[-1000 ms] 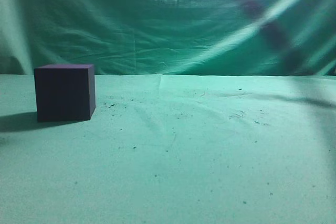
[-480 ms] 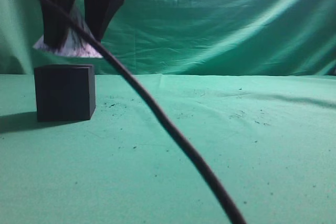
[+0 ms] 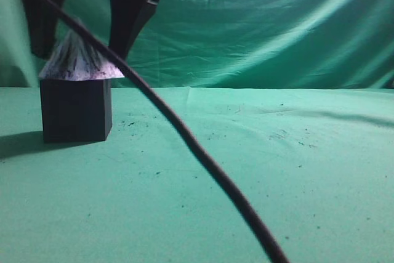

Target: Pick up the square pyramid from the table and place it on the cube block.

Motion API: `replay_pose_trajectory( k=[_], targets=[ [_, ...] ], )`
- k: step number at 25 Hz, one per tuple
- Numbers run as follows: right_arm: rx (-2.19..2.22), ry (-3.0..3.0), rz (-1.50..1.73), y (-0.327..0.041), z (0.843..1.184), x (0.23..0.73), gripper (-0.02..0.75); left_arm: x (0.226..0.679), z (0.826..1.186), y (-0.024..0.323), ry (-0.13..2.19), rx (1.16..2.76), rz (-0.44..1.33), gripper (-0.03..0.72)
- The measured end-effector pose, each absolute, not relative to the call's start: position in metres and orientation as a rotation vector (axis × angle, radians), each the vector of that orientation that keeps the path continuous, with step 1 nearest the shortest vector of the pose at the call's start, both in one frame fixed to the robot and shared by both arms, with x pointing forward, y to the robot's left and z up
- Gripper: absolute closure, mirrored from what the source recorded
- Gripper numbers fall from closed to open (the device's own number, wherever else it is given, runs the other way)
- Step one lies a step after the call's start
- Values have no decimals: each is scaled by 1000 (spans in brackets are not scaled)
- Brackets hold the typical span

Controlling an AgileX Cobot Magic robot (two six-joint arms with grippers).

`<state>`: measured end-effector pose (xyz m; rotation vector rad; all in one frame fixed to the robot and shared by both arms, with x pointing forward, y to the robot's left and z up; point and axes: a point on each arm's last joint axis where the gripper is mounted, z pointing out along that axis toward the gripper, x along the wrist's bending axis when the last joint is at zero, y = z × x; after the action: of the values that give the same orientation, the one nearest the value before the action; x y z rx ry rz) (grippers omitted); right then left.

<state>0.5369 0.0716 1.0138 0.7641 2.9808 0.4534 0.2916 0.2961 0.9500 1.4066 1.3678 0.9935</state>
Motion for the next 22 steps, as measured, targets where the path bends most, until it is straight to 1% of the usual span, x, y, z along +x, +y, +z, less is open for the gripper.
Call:
replay_pose_trajectory(
  k=[1,2,7,8,9,13,14,16,20,22],
  targets=[
    [763,2982,451,70,1017,536,110,292,950,296,1368,1407,994,688],
    [761,2981,455,69,1022,535,87,292,950,296,1368,1407,994,688],
    [718,2899,544,57,1069,528,94,292,950,296,1368,1407,994,688],
    [705,2866,565,51,1083,525,183,292,950,296,1368,1407,994,688],
    [695,2837,574,46,1094,524,246,292,950,296,1368,1407,994,688],
    [775,2701,686,20,1147,511,612,292,950,296,1368,1407,994,688],
    [795,2675,725,14,1159,507,664,292,950,296,1368,1407,994,688],
    [820,2617,799,-4,1187,497,738,292,950,296,1368,1407,994,688],
    [882,2560,854,-47,1215,468,738,292,950,296,1368,1407,994,688],
    [940,2571,824,-68,1212,452,738,292,950,296,1368,1407,994,688]
  ],
)
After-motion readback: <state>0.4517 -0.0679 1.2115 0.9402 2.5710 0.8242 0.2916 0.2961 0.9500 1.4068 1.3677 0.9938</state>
